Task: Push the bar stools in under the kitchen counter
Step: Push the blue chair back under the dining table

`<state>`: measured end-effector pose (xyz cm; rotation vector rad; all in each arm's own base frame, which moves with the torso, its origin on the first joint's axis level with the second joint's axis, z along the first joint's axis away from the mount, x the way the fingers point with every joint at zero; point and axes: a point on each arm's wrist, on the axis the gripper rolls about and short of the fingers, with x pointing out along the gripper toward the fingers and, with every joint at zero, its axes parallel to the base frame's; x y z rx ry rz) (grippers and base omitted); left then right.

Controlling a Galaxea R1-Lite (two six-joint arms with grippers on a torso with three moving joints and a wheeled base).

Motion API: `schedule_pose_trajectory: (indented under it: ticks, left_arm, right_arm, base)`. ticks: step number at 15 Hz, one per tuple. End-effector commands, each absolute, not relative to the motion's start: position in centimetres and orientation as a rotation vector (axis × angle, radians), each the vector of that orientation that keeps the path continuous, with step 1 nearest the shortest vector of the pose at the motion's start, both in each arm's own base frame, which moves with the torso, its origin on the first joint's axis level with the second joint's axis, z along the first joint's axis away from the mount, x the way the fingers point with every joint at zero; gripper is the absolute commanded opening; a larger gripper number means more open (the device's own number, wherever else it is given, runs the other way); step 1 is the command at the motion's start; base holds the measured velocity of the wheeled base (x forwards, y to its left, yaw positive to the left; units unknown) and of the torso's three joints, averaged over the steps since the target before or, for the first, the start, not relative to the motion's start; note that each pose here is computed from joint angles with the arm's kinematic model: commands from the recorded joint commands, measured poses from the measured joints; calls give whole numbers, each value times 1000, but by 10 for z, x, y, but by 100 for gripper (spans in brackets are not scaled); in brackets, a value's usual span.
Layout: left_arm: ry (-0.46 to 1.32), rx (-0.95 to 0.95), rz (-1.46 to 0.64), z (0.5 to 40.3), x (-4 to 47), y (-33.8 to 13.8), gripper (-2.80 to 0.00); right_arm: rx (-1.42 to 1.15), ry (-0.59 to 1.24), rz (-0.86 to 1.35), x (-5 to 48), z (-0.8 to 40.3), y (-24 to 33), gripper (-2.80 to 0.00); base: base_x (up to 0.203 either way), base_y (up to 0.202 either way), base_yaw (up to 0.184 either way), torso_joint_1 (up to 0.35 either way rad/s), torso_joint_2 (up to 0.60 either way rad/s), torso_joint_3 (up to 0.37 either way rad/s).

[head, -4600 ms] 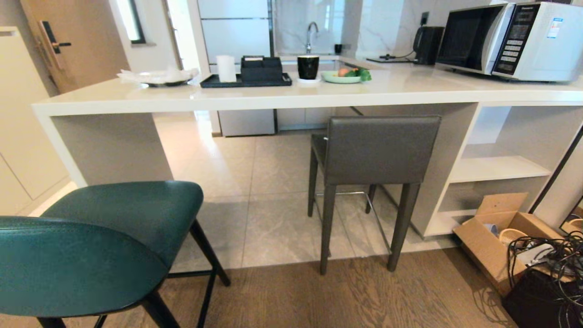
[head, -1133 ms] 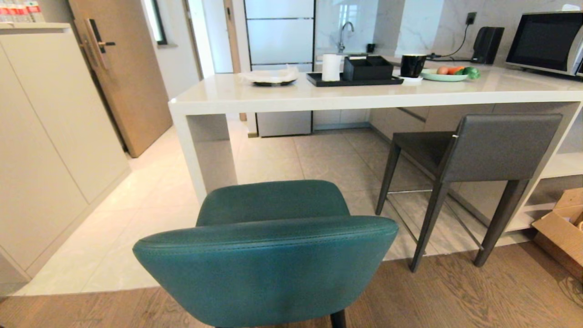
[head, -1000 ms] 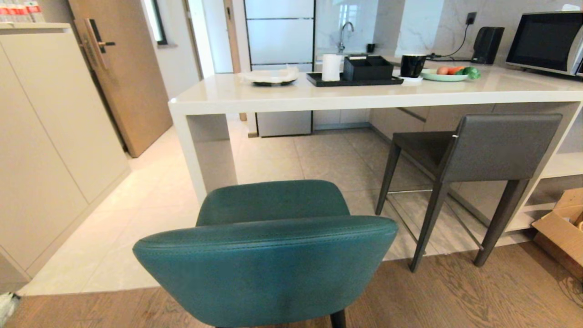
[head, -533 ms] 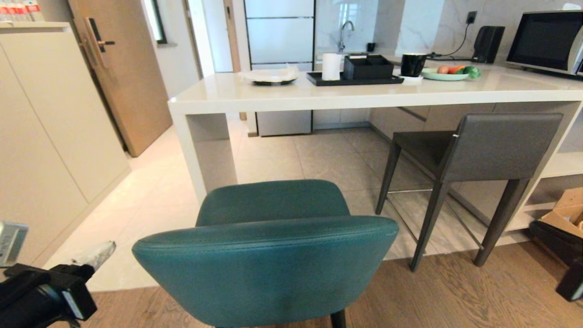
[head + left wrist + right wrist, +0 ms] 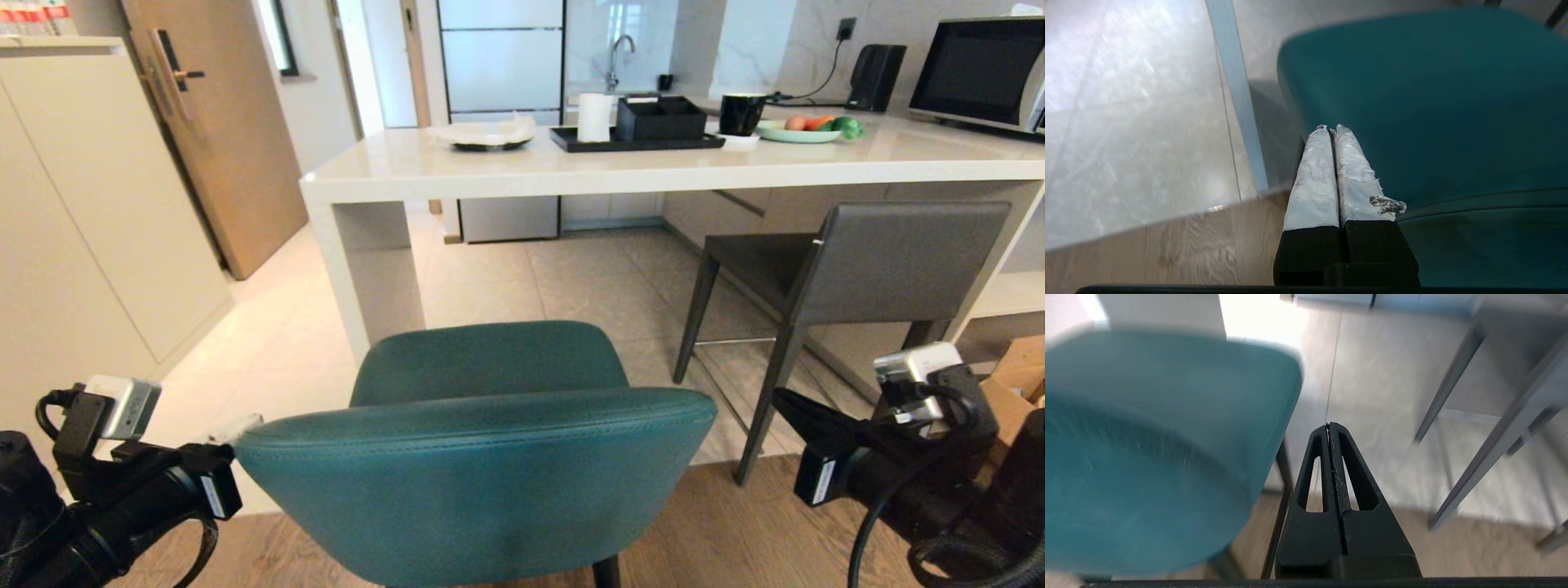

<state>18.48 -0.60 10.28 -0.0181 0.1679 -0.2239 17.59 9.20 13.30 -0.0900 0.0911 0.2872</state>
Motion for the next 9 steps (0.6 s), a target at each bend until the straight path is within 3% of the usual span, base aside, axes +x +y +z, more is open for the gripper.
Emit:
schedule_pose_trajectory:
  ticks: [1, 4, 9]
  left_arm:
    - [255, -23, -218, 83, 196, -4, -280]
    - [352, 3, -172, 59, 209, 7, -280]
    - [341, 11, -170, 57, 220, 9, -280]
  right_arm:
    - [-108, 152, 294, 189, 113, 103, -280]
    - [-106, 140, 240, 203, 98, 110, -280]
    - [-102, 137, 230, 205, 92, 112, -280]
  base:
    - [0, 0, 0, 0, 0, 0]
    - [0, 0, 0, 0, 0, 0]
    - [0, 0, 0, 0, 0, 0]
